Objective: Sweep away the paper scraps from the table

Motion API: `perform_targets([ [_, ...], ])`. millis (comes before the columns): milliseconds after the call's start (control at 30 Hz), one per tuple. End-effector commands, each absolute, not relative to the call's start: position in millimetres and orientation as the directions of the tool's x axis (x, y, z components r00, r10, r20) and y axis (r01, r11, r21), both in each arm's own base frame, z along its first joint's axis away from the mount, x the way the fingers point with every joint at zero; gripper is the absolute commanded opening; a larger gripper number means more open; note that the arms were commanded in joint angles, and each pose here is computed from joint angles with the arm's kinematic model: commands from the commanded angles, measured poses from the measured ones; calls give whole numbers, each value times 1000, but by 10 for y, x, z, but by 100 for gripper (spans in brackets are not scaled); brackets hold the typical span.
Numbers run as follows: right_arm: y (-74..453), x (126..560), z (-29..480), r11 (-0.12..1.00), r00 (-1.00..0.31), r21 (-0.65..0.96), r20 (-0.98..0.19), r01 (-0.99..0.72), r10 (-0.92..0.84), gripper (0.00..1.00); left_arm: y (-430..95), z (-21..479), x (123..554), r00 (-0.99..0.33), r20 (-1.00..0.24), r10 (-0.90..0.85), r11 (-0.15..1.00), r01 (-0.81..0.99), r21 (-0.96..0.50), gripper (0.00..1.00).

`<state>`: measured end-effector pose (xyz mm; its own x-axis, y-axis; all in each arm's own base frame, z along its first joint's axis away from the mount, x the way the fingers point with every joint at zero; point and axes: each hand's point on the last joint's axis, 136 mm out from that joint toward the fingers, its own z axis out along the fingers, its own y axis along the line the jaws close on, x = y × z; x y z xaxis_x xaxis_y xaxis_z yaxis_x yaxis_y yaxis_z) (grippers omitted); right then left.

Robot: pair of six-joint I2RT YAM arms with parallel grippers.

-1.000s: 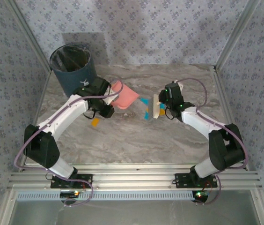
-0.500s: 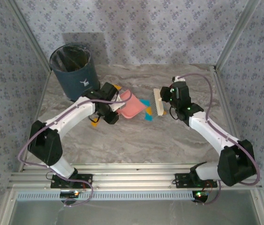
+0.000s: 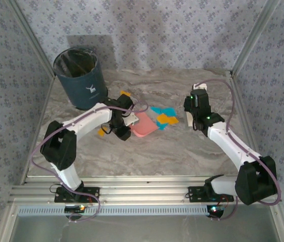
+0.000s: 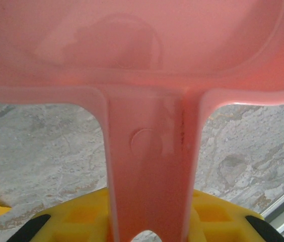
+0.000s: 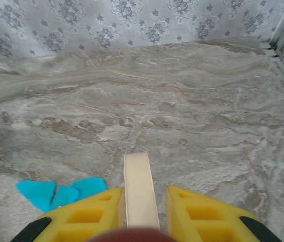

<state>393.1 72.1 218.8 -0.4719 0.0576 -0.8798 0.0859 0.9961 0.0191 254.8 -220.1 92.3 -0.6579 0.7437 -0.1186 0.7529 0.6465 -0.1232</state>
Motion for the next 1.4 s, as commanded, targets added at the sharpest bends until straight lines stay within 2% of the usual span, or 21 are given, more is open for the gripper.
perform_targets([
  [0, 654, 4011, 2274, 994, -434, -68, -901, 87, -24, 0, -2284, 968, 2451, -643, -95, 760, 624, 763, -171, 0],
  [567, 968, 4392, 2111, 974, -428, -226, -878, -27, -216, 0, -2325, 792, 2323, -656, 21, 755, 644, 733, -218, 0],
  [1367, 1713, 4203, 1721, 945, -462, -194, -834, -264, -300, 0, -2305, 651, 2249, -655, 88, 751, 654, 717, -242, 0],
])
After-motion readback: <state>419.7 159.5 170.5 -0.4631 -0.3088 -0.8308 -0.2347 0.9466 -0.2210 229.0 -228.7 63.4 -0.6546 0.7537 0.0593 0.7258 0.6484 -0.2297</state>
